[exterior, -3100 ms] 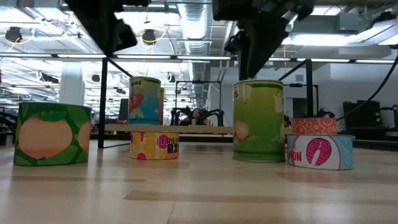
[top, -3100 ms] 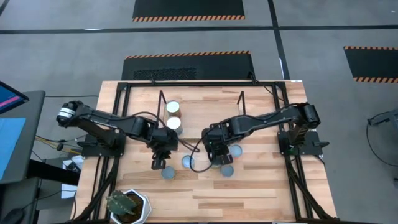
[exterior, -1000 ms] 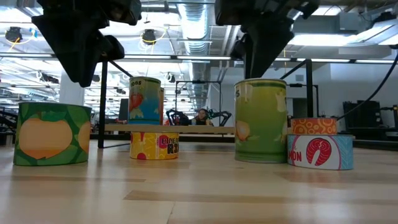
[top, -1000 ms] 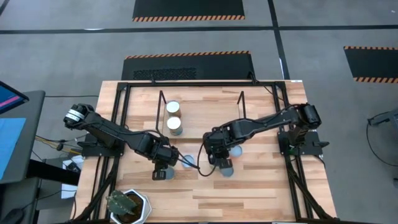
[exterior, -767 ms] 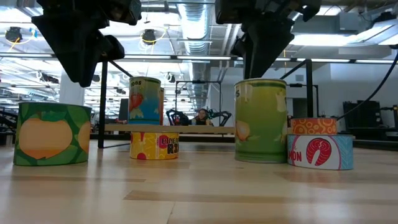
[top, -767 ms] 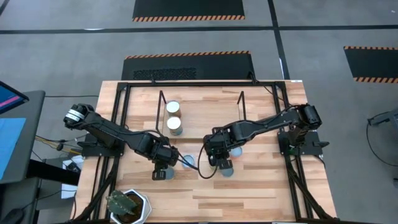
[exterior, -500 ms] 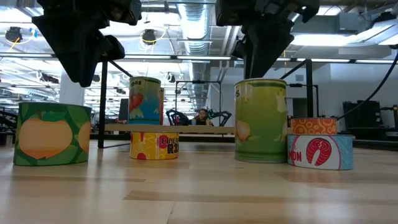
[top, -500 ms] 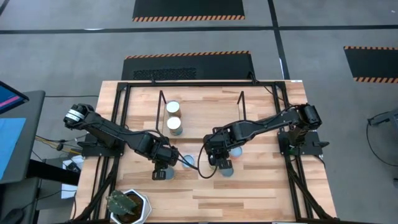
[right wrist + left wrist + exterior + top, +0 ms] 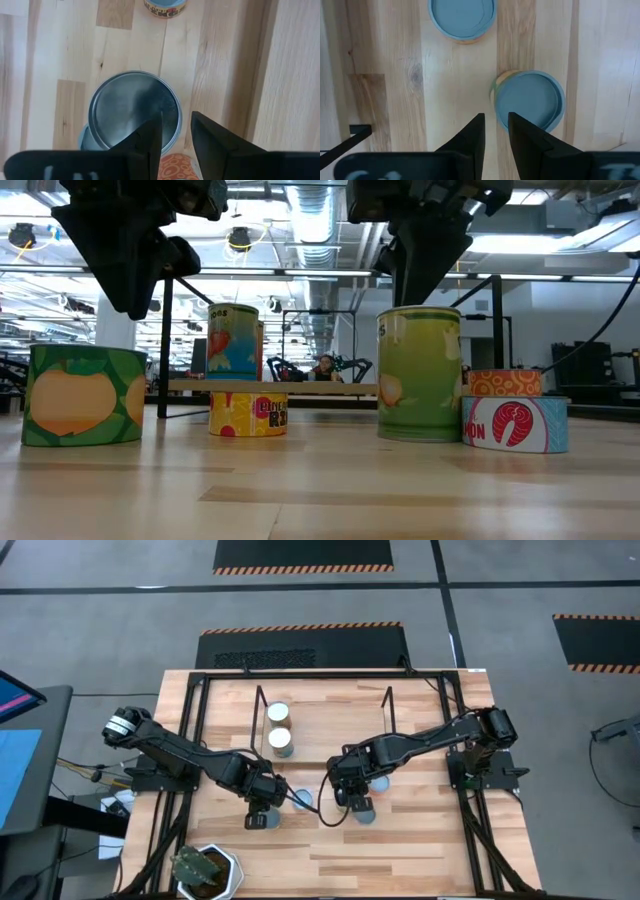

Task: Pick and place cans onto a shelf
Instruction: Put the top canned peaches on the shelf

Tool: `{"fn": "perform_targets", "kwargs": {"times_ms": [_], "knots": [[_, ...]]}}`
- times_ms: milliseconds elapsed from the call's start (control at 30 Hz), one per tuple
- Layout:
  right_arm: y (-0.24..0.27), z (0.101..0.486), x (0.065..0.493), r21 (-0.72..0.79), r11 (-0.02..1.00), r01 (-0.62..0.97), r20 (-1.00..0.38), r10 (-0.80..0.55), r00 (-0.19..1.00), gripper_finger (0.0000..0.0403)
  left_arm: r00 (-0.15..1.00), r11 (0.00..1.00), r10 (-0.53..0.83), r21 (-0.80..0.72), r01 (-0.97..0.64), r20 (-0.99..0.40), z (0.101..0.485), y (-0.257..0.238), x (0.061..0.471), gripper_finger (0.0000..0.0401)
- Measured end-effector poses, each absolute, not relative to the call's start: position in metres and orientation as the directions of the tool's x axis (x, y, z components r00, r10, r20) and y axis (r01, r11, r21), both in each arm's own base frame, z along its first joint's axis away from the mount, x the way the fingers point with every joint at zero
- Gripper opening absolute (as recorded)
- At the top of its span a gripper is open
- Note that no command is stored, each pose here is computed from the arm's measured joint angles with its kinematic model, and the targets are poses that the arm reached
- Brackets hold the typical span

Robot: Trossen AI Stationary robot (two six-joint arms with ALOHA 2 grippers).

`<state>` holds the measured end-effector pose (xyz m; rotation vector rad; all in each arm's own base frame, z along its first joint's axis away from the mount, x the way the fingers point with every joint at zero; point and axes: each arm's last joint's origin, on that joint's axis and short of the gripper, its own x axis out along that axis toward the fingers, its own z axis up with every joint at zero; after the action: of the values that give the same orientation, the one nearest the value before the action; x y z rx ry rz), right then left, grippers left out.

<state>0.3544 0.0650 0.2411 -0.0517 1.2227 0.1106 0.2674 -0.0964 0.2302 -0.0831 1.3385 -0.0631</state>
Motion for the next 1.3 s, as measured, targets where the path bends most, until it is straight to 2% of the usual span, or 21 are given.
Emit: {"fn": "perform_targets", "kwargs": {"times_ms": [333,633,767,867,1300], "knots": [[0.065,0.241,0.354,0.031,0.996,-0.082,-0.940,0.058,0.338,0.0127,0.237,0.997,-0.072,-0.075,-0.007,-0.969,0.230,-0.096,0.268,0.0072],[0.066,0.241,0.355,0.013,0.991,-0.131,-0.938,0.057,0.342,0.0127,0.237,0.997,-0.072,-0.073,0.003,-0.969,0.230,-0.096,0.268,0.0072],[0.066,0.236,0.358,0.014,0.992,-0.126,-0.941,0.056,0.335,0.0127,0.181,0.995,-0.088,-0.095,-0.030,-0.980,0.229,-0.095,0.263,0.0072],[0.067,0.228,0.361,0.014,0.991,-0.130,-0.949,0.054,0.312,0.0127,0.134,0.999,-0.045,-0.048,-0.023,-0.990,0.228,-0.094,0.257,0.0072],[0.067,0.216,0.365,0.018,0.993,-0.121,-0.961,0.050,0.270,0.0123,0.145,1.000,-0.018,-0.021,-0.019,-0.989,0.228,-0.094,0.257,0.0072]]}}
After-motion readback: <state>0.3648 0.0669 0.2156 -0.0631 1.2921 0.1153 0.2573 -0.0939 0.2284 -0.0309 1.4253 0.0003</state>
